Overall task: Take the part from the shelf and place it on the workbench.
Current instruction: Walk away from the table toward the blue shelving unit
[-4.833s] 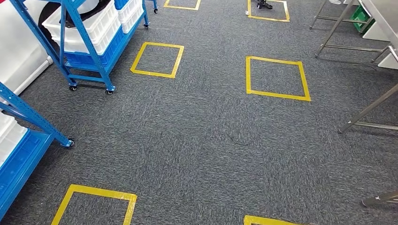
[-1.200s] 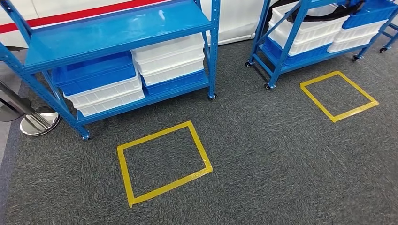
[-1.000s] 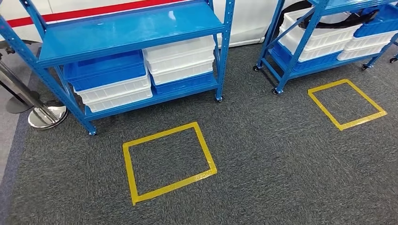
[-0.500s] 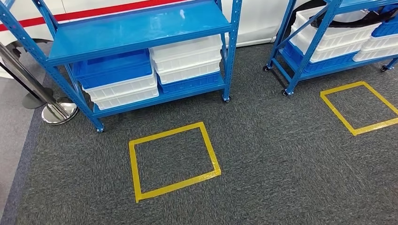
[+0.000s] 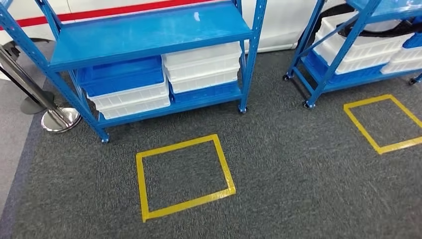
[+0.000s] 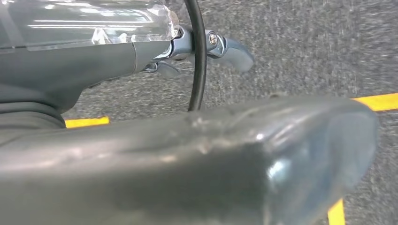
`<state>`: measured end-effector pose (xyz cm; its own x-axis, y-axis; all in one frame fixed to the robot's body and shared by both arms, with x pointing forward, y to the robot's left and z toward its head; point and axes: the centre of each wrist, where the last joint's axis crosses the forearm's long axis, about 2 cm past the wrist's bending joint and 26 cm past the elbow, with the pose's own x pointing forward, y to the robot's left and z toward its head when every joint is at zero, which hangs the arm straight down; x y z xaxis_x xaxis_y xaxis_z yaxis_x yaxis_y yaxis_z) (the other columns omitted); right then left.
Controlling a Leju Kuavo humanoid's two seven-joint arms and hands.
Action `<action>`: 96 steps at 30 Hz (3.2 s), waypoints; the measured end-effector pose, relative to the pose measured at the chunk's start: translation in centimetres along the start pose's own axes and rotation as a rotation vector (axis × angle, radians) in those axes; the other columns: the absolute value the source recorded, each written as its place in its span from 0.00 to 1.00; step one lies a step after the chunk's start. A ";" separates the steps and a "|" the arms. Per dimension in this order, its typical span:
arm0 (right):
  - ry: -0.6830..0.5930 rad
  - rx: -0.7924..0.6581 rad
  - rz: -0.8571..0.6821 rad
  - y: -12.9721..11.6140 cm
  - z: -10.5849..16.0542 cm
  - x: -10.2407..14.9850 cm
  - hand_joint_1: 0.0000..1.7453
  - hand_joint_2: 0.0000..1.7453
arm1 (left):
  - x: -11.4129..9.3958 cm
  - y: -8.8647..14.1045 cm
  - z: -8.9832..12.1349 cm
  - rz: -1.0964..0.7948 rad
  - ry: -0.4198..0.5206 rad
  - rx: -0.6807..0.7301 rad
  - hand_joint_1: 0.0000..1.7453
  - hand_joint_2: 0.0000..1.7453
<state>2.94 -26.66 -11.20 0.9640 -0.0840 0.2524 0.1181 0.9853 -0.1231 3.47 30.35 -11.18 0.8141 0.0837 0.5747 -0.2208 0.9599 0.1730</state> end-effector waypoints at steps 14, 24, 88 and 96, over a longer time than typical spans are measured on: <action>0.015 -0.016 0.009 -0.9 -0.1 -0.5 0.00 0.00 | 0.2 -1.4 0.2 0.012 0.013 -0.019 0.00 0.00; 0.016 -0.020 0.017 -1.2 -0.1 -0.8 0.00 0.00 | -0.5 -1.4 0.6 0.008 0.027 -0.021 0.00 0.00; 0.030 0.007 0.006 -0.8 0.0 -0.7 0.00 0.00 | -0.4 -1.9 0.7 0.008 0.000 -0.027 0.00 0.00; 0.032 0.012 0.007 -0.8 -0.1 -0.5 0.00 0.00 | -0.3 -1.9 0.6 -0.006 0.002 -0.006 0.00 0.00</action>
<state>2.40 -27.42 -11.28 0.9719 -0.0811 0.2210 0.1081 0.9877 -0.1129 3.36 28.33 -11.18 0.8162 0.0784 0.5724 -0.2129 0.9618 0.1718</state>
